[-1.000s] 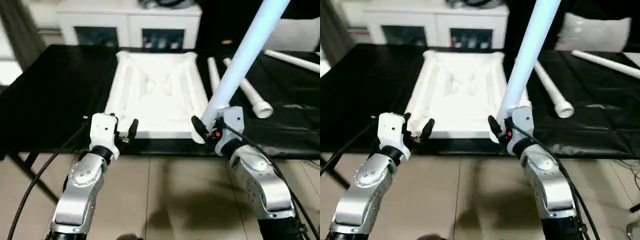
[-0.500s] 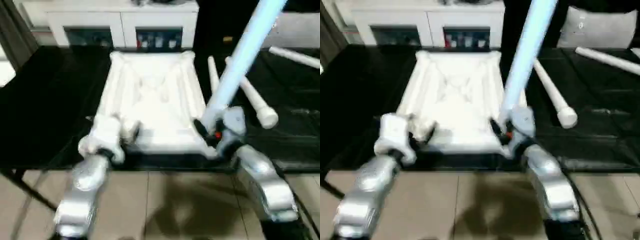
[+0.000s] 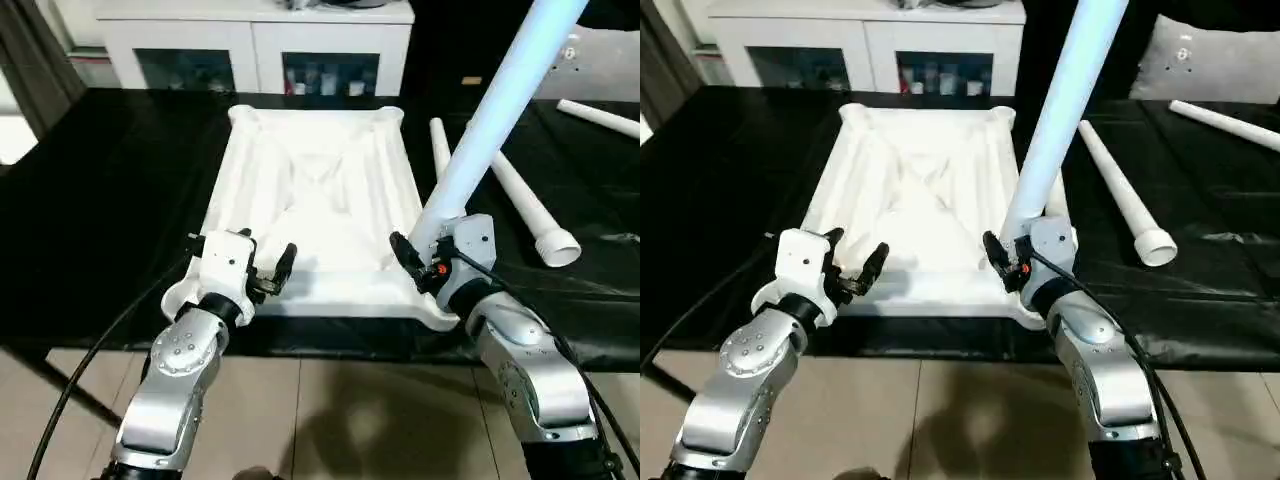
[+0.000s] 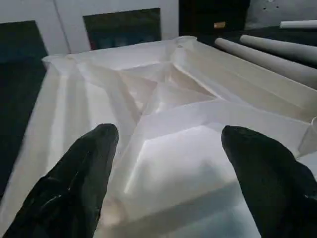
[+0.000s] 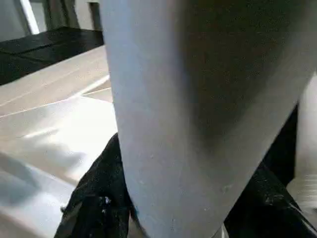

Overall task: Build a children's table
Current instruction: Move to table

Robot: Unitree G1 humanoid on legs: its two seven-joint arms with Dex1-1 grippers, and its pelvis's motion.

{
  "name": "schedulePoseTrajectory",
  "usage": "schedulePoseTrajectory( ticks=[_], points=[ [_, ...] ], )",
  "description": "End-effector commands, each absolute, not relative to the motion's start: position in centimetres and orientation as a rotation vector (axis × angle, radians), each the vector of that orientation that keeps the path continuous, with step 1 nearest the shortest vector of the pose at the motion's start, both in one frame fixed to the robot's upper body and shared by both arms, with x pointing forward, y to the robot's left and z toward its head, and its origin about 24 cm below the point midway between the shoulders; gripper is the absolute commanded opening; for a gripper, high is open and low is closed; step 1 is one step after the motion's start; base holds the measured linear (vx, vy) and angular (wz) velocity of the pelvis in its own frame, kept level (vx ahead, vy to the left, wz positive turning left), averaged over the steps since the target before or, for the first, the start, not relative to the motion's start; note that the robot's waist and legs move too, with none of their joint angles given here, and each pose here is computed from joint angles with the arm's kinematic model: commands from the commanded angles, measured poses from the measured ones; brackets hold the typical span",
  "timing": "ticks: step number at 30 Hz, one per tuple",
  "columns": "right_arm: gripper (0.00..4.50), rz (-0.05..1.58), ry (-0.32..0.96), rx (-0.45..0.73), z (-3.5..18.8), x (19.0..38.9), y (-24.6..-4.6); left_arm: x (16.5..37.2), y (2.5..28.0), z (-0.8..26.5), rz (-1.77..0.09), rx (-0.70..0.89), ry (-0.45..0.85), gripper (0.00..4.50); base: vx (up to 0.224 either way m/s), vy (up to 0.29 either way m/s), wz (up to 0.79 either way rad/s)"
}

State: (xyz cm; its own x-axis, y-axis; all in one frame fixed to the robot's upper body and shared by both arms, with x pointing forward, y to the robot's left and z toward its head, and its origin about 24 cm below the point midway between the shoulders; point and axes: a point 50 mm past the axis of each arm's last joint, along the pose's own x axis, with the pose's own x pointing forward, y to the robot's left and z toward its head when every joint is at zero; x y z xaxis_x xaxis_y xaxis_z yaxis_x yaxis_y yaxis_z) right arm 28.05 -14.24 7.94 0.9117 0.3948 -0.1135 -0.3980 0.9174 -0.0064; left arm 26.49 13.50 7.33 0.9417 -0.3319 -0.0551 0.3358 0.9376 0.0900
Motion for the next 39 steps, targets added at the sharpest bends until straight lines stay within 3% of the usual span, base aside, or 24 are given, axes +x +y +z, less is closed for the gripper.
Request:
schedulePoseTrajectory(
  ticks=[1, 14, 29, 39],
  points=[
    [1.90, 0.412, 0.092, -0.030, 8.44, 28.04, -14.13, 26.58, 13.60, 7.41, -0.340, 0.108, 0.043, 3.86, -0.084, -0.016, 0.01],
    [1.90, 0.394, 0.095, -0.019, 8.37, 27.73, -14.33, 26.70, 13.45, 7.40, -0.349, 0.091, 0.047, 3.86, -0.051, -0.004, 0.00],
    [1.90, 0.399, 0.107, -0.027, 8.24, 27.78, -14.28, 26.57, 13.42, 7.44, -0.345, 0.075, 0.044, 3.86, 0.129, -0.019, -0.10],
    [1.90, 0.410, 0.103, -0.046, 8.37, 27.79, -14.29, 27.07, 13.60, 7.57, -0.318, 0.150, 0.037, 3.86, 0.004, -0.034, 0.03]
  ],
)
